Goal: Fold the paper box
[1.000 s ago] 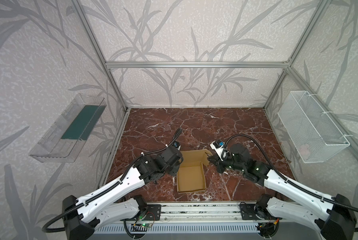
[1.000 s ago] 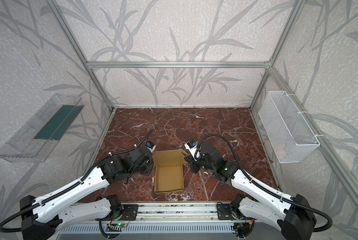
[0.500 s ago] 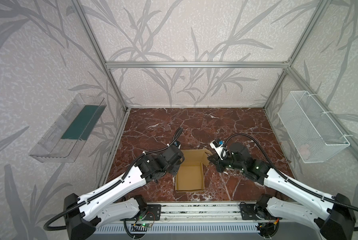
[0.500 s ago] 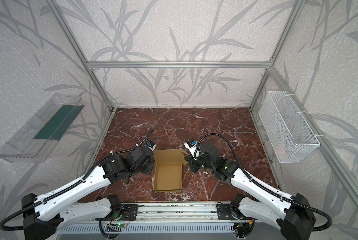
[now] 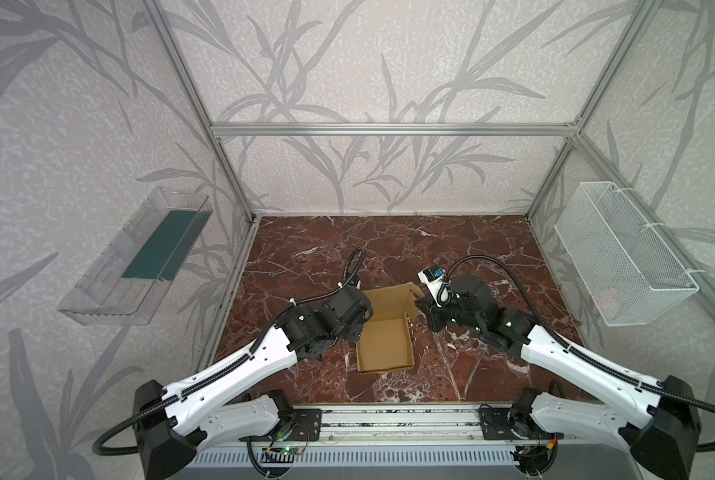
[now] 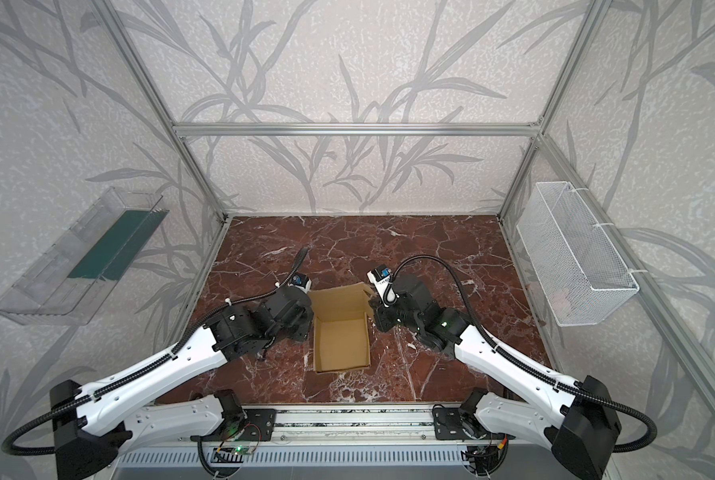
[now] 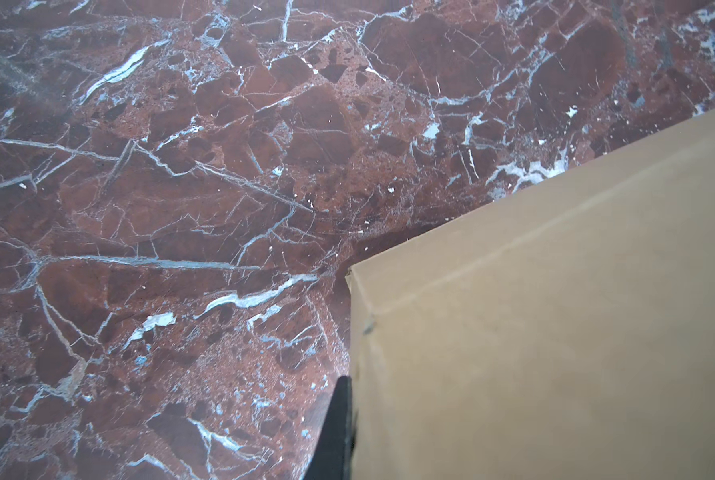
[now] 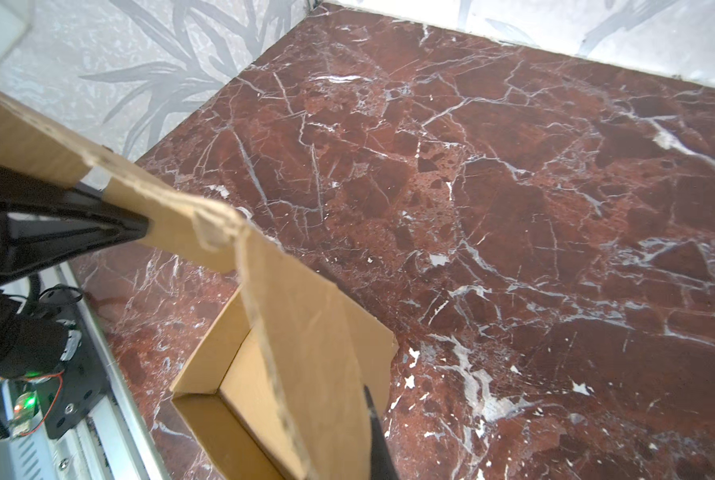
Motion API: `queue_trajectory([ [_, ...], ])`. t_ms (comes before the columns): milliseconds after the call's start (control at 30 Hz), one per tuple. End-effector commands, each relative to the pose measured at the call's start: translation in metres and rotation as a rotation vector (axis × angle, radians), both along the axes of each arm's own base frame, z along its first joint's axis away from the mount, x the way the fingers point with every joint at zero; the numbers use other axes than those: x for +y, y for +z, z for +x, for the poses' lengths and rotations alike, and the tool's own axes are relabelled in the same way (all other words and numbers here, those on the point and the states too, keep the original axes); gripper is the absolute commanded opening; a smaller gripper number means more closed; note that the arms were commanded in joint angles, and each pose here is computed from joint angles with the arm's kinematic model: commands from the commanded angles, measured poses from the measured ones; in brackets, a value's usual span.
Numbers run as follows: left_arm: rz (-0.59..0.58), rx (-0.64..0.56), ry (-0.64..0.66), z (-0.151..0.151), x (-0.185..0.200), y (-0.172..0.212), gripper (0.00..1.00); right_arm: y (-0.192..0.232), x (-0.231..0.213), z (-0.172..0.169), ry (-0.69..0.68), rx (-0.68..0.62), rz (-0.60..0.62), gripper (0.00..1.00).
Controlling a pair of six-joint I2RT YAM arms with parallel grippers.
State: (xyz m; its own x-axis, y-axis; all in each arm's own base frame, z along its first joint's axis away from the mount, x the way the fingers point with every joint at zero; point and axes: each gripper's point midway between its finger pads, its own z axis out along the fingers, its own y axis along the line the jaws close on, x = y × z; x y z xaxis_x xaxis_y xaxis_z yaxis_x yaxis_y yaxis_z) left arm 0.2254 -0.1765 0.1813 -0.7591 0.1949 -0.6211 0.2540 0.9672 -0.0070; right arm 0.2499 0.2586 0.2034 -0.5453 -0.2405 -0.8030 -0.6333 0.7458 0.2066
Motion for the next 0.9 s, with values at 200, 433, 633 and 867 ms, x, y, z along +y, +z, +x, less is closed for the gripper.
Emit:
queue_trajectory([
  [200,-0.034,-0.096,0.127,0.037,-0.015,0.010,0.00,0.015,0.003,0.023,-0.088,-0.010,-0.024,0.00],
  [433,-0.058,-0.099,0.240,0.050,-0.015,0.014,0.00,0.011,0.004,0.028,-0.121,-0.002,-0.005,0.00],
  [633,-0.119,-0.076,0.285,0.051,-0.021,0.009,0.00,0.007,0.003,0.032,-0.155,0.005,0.009,0.00],
  [867,-0.151,-0.055,0.291,0.047,-0.022,-0.006,0.00,0.005,0.002,0.038,-0.198,0.019,0.014,0.00],
])
